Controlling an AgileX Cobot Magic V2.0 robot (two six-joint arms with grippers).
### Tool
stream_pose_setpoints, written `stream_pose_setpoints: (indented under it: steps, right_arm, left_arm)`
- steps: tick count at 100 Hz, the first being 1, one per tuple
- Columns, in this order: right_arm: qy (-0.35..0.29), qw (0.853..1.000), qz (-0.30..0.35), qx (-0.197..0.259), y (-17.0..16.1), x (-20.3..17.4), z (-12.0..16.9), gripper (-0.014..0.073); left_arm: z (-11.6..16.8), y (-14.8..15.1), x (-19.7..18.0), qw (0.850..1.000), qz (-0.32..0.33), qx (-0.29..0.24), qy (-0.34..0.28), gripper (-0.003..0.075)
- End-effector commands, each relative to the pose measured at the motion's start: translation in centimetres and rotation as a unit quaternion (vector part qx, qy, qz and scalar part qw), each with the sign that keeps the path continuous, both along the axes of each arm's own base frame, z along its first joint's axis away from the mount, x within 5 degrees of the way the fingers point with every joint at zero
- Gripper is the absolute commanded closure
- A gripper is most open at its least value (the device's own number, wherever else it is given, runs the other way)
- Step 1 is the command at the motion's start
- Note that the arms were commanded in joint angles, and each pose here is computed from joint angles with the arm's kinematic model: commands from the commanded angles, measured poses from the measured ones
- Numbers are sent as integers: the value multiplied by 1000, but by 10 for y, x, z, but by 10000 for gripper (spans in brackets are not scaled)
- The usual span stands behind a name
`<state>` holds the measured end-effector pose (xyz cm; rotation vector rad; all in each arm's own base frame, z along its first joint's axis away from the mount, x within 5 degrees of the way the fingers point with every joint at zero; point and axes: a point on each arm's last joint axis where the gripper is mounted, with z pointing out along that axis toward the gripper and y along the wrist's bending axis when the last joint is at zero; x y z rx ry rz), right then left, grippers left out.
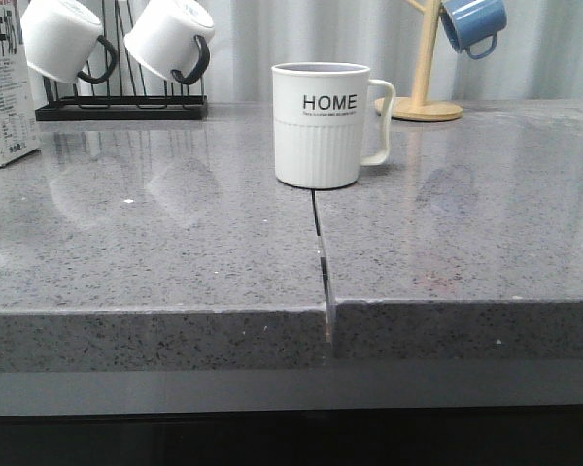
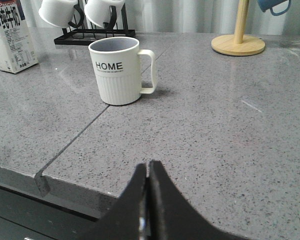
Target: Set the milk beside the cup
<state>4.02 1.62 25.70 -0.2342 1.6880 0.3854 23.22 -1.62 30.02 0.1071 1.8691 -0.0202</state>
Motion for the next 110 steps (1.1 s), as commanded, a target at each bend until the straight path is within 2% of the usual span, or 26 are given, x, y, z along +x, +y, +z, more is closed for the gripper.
stream_pose_setpoints:
  steps: [1, 13, 31, 50, 75, 110]
  right_arm:
    - [-51, 999, 0, 16, 0, -1, 16, 663]
    - [-51, 999, 0, 16, 0, -1, 16, 663]
    - [-51, 999, 0, 16, 0, -1, 16, 663]
    - [-51, 999, 0, 16, 0, -1, 16, 663]
    - [-51, 999, 0, 16, 0, -1, 16, 663]
    - [-50, 999, 0, 16, 0, -1, 16, 663]
  left_arm:
    - [24, -1, 15, 998, 0, -9, -61, 105]
    - [26, 2, 32, 997, 11, -25, -70, 105]
    - [27, 8, 48, 992, 22, -30, -122, 105]
    - [20, 7, 64, 992, 20, -29, -121, 105]
    - [13, 5, 77, 988, 8, -22, -154, 105]
    - [0, 3, 97, 983, -2, -43, -179, 105]
